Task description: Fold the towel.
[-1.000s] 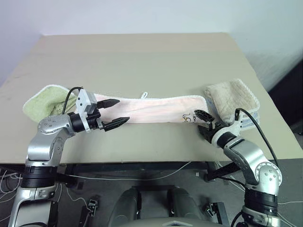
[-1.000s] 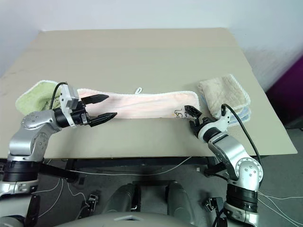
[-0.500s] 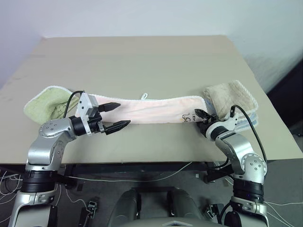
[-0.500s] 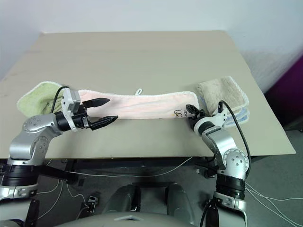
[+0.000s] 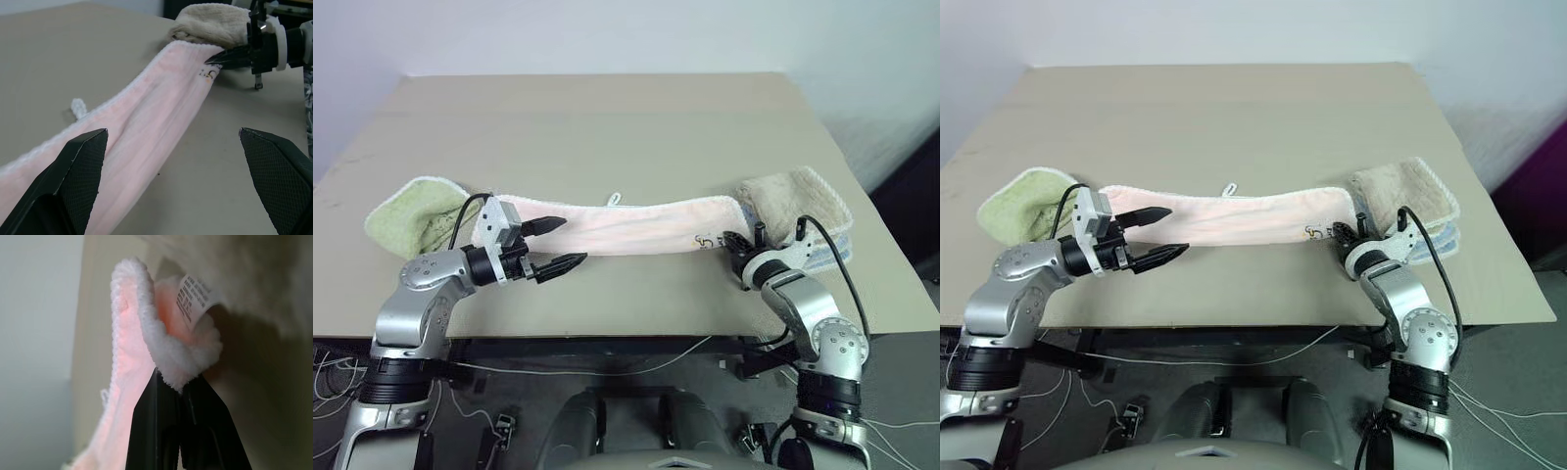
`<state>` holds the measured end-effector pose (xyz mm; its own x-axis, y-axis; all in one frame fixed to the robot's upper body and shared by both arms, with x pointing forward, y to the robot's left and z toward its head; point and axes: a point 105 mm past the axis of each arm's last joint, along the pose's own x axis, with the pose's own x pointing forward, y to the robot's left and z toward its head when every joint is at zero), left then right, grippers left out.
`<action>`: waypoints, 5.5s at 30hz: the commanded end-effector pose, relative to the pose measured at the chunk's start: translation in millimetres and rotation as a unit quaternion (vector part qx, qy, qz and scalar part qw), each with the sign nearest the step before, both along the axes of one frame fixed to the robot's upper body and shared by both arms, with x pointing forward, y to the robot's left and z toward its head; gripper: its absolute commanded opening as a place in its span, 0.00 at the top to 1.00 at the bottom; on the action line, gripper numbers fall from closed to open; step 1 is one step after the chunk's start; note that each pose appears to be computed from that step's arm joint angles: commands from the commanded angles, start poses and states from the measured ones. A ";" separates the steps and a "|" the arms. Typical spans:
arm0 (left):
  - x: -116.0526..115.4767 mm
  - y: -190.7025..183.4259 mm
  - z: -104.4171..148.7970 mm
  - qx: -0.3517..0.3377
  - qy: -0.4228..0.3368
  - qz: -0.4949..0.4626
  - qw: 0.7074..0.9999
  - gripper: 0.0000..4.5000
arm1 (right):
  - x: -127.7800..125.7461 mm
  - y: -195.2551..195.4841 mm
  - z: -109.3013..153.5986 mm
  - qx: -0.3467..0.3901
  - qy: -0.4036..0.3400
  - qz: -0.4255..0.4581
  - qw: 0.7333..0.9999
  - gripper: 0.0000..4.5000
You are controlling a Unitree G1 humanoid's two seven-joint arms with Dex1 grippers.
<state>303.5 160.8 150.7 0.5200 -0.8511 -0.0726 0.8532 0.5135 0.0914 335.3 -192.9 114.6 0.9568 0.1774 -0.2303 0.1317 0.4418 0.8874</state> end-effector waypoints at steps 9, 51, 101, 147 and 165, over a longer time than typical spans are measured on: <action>-5.1 -10.0 5.8 -0.015 -0.021 -0.008 1.000 0.00 | -7.0 28.5 69.1 -0.263 -0.150 0.153 0.941 1.00; -13.4 -15.5 -3.6 -0.048 -0.013 0.023 0.999 0.00 | -23.7 167.5 60.8 -0.392 -0.363 0.479 0.697 0.01; -21.5 74.3 -47.0 -0.422 0.217 0.477 0.739 0.00 | 33.1 156.8 107.8 -0.434 -0.508 0.362 0.649 0.68; 11.0 119.3 48.1 -0.460 0.086 0.408 0.784 0.99 | 27.8 140.4 81.5 -0.448 -0.453 0.325 0.699 0.69; 25.9 -87.8 36.4 -0.082 0.039 0.083 0.992 0.99 | 60.6 97.3 90.6 -0.483 -0.401 0.199 0.753 0.69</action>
